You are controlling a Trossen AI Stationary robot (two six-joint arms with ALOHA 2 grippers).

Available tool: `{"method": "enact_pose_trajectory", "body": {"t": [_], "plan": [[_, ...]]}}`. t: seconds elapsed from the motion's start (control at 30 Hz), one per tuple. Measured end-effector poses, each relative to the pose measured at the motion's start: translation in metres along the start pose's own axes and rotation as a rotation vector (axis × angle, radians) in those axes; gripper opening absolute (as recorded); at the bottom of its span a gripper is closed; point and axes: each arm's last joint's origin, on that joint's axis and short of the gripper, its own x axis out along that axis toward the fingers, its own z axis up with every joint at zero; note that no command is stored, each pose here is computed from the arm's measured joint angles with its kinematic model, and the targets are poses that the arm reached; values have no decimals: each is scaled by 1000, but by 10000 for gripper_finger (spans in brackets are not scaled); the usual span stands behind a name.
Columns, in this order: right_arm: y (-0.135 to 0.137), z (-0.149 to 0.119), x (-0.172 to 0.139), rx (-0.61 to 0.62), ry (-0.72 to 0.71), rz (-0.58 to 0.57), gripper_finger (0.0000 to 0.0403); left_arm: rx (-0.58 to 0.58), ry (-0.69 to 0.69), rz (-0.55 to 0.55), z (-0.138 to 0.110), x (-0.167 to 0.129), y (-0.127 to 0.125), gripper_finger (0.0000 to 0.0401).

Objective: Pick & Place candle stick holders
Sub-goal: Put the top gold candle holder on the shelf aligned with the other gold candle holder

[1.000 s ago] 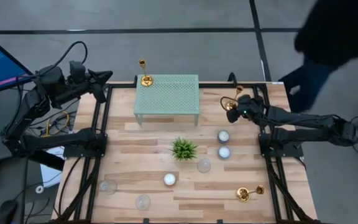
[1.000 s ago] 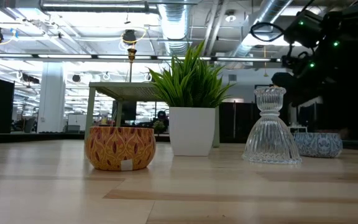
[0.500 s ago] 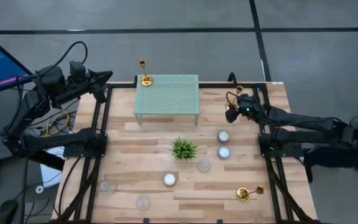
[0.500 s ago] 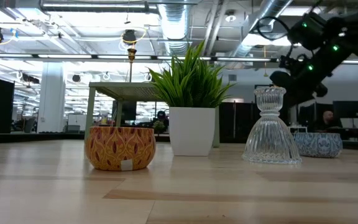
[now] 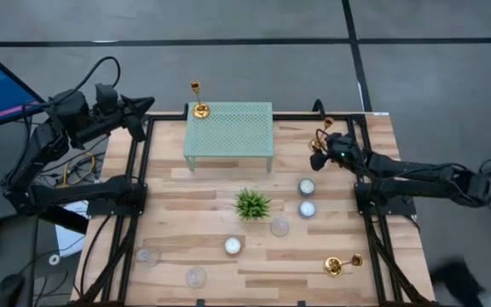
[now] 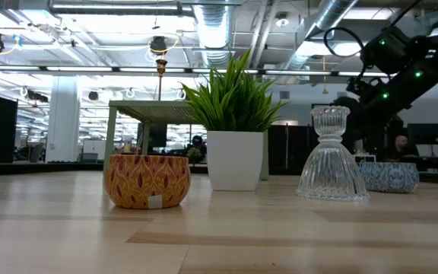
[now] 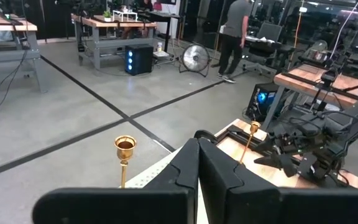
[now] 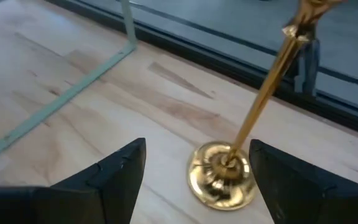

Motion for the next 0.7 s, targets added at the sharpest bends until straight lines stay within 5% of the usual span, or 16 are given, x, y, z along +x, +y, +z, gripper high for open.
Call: {"method": "enact_pose_trajectory", "body": {"t": [0.43,0.7], "plan": [[-16,14,5,0,-100,-100,276,-3,-22,-2,2,0,0,7],[-19,17,7,-53,-111,-57,243,-5,-29,-3,3,0,0,7]]}}
